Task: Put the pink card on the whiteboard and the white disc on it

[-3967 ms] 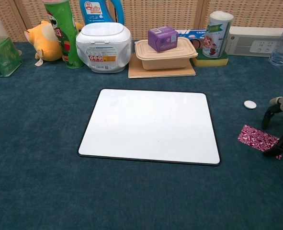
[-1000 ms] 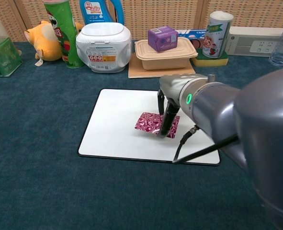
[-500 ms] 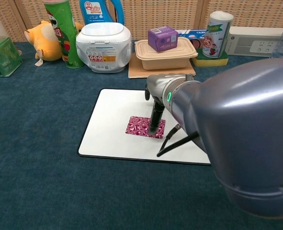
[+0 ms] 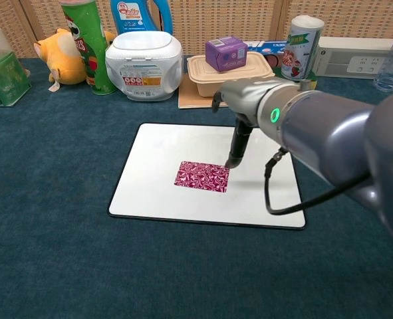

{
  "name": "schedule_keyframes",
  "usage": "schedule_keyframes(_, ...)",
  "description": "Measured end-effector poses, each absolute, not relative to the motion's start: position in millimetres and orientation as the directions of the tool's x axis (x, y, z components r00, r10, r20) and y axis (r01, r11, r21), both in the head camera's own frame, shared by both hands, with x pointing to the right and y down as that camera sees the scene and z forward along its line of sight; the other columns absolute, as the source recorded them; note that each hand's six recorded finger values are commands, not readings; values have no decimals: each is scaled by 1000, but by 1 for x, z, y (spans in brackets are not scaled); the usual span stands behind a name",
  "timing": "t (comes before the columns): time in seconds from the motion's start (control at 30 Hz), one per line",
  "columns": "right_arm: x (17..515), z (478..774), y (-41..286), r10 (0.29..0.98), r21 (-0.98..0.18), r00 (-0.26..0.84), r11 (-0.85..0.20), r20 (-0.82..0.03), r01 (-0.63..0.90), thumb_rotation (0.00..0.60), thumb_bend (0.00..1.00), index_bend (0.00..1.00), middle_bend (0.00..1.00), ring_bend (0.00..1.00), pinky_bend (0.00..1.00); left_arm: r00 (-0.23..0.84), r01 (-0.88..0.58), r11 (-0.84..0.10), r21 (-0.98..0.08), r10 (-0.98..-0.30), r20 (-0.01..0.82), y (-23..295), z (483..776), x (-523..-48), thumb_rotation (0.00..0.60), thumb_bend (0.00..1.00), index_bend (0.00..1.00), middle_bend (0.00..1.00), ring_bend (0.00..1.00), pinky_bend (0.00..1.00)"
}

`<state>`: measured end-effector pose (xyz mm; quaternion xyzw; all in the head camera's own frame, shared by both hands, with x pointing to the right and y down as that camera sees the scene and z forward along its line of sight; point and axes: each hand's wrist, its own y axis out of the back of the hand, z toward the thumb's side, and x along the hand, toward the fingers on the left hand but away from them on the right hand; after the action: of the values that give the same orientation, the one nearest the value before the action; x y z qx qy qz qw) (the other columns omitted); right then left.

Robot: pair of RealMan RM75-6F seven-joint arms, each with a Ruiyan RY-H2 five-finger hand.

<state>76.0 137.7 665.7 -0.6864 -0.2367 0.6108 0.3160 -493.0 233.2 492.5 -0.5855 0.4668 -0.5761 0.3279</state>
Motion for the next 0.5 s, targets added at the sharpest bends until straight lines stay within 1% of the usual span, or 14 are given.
schedule_keyframes(0.27,120,665,121,716,-730,151,-678,-682,-82,584,120,229,2,0,0,-103,-155,-353,-923,-923,371,234,493,-493,600,73,0,0,0,0)
schedule_keyframes(0.5,183,669,99,743,-751,112,-657,-660,-68,586,142,271,8,0,1,-95,-136,-367,-920,-920,380,234,497,-486,600,73,0,0,0,0)
